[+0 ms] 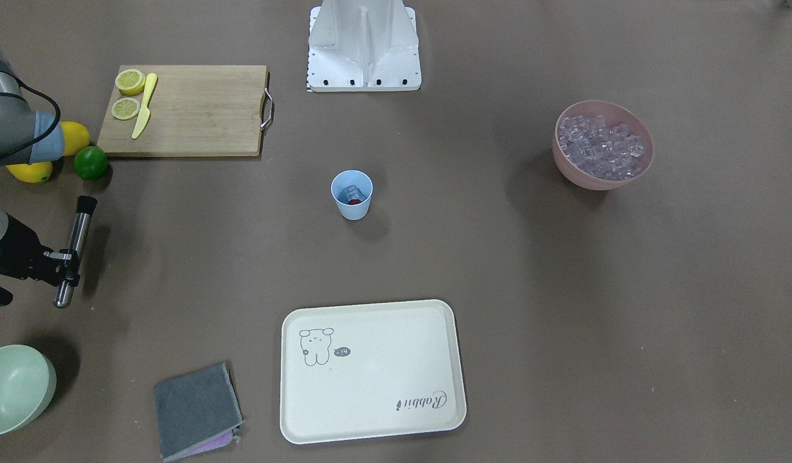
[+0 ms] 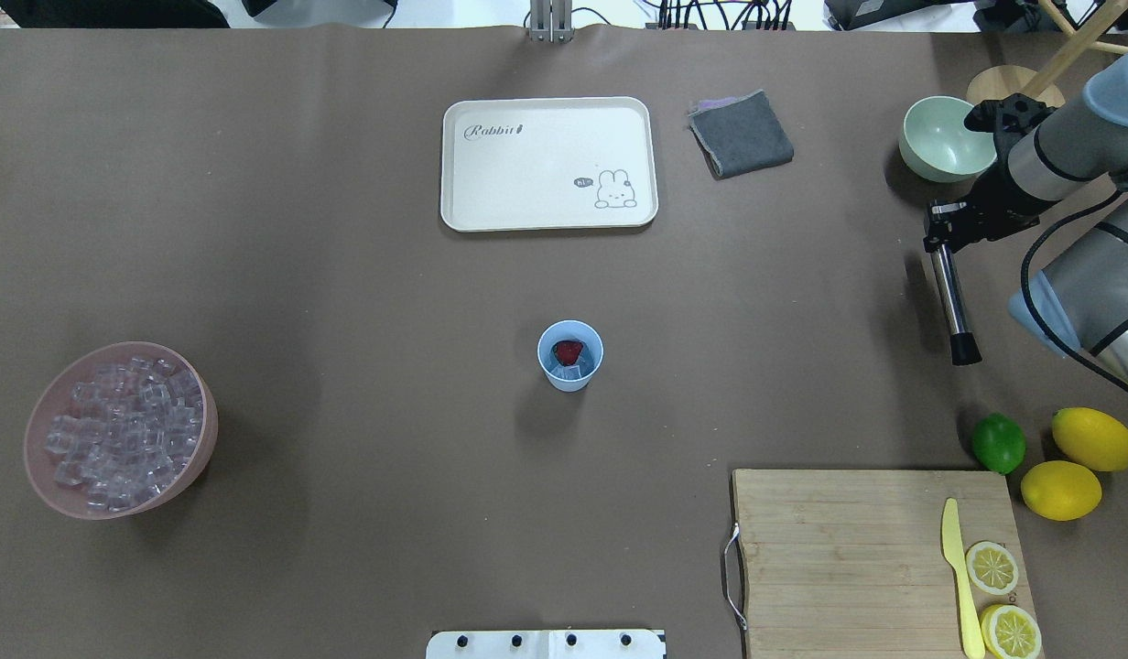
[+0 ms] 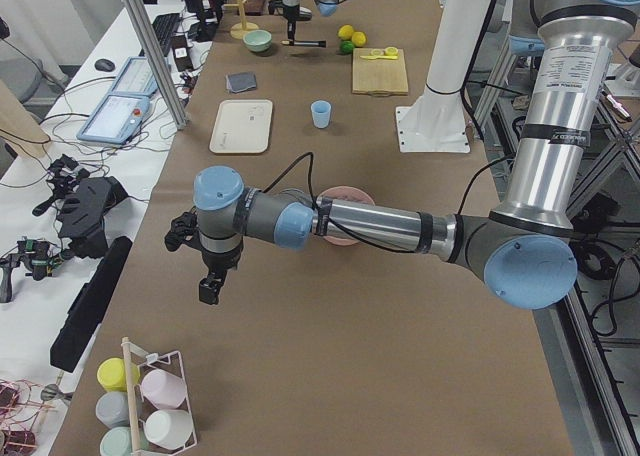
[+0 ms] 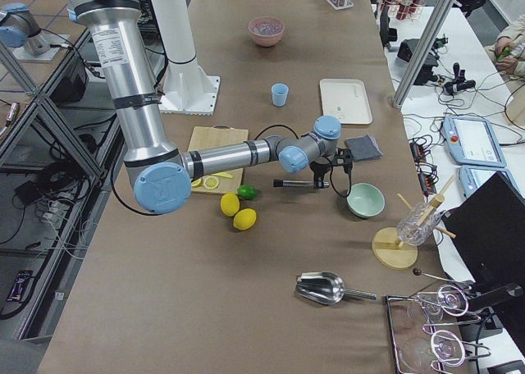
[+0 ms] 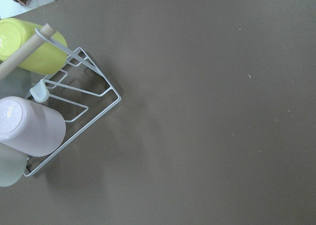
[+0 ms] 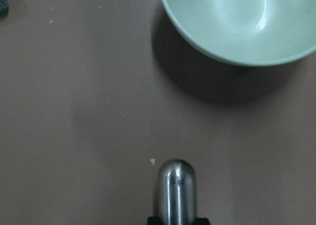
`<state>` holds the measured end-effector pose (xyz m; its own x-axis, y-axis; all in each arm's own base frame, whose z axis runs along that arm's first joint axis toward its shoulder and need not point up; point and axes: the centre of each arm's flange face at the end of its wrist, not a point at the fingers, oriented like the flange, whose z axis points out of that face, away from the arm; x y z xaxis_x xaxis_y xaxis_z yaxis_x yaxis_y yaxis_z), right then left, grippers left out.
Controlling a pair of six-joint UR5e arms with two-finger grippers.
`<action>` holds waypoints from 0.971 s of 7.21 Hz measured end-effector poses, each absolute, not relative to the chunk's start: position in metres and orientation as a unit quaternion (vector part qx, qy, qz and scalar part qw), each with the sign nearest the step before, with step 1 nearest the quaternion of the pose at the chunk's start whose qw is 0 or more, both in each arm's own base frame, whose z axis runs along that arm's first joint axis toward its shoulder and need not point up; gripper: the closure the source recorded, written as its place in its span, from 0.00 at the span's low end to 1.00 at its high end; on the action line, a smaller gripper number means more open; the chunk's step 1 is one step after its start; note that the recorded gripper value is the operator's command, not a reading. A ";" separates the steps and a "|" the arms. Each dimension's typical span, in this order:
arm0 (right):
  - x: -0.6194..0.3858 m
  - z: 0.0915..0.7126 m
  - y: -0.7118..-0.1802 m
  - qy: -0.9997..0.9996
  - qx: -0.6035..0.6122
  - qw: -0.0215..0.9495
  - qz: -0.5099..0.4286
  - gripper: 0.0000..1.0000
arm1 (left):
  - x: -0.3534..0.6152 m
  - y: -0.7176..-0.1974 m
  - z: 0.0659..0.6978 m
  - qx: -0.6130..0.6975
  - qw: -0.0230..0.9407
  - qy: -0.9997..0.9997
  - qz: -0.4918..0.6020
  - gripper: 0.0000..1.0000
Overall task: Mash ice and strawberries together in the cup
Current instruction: 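Carry the muddler toward the pale green bowl and lower it to the table, then open the right gripper to release the muddler and raise away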
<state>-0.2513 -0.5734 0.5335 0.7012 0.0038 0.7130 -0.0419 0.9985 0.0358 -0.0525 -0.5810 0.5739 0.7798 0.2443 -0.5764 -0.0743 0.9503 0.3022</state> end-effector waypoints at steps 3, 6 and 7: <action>-0.269 0.534 -0.568 -0.384 0.020 0.923 0.000 0.01 | -0.053 -0.583 0.573 0.134 0.936 0.314 0.085 0.02; -0.277 0.539 -0.570 -0.376 0.021 0.926 -0.002 0.00 | -0.055 -0.584 0.573 0.135 0.938 0.307 0.084 0.02; -0.272 0.536 -0.573 -0.377 0.025 0.926 0.000 0.00 | -0.055 -0.585 0.572 0.136 0.938 0.306 0.085 0.02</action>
